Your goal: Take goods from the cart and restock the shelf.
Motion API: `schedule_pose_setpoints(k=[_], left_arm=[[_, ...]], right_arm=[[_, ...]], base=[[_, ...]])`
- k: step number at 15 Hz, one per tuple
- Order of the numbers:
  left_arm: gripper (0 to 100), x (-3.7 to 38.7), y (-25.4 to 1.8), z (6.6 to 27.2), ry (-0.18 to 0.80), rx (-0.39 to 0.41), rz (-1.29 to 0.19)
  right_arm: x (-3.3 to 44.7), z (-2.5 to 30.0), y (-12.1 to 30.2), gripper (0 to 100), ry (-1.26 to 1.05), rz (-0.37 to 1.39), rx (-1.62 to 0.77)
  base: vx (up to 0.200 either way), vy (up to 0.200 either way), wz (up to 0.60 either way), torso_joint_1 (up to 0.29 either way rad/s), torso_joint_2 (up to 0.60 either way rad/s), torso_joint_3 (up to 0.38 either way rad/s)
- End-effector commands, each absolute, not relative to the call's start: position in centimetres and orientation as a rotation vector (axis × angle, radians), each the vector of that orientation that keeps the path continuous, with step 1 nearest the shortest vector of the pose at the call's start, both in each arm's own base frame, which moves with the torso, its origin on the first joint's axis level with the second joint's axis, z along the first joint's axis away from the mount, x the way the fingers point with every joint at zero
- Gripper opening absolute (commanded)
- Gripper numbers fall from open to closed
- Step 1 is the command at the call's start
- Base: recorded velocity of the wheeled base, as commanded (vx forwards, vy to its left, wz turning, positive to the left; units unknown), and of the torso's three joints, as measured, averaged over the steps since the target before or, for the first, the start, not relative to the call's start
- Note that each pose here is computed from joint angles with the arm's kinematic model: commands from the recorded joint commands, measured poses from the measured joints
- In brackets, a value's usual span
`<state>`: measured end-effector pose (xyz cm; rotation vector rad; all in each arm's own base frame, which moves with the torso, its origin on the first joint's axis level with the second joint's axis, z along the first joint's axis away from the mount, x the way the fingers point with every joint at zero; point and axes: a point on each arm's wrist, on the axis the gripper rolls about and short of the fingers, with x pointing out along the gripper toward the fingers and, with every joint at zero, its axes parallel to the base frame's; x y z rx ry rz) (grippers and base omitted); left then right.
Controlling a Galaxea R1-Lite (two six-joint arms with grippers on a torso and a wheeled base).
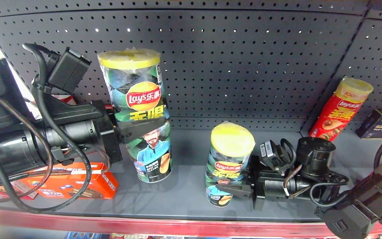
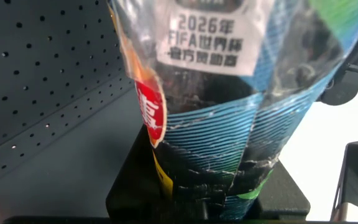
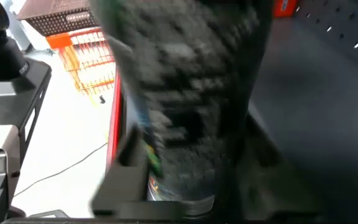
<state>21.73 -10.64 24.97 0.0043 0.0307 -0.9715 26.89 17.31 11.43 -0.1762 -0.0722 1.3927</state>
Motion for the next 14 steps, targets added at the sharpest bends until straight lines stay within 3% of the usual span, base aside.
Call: schedule_pose_setpoints(k=[1,8,14], left_arm=[[0,21.7,-10.6,25.0,0.03,0.004,-0.971],[0,21.6,-10.6,24.8,0.038,0.004,-0.971],[0,21.1,-10.3,24.9,0.028,0.004,-0.97]], right_arm=[[27.0,11.0,17.3,100,-0.056,1.392,-0.174],[26.0,12.7,14.3,100,-0.082,1.317,-0.184],[20.7,15.7,9.5,100,-0.138,1.22,-0.197]], base=[[0.0,0.0,0.0,0.0,0.0,0.0],[0.0,0.0,0.0,0.0,0.0,0.0],[0.0,0.0,0.0,0.0,0.0,0.0]])
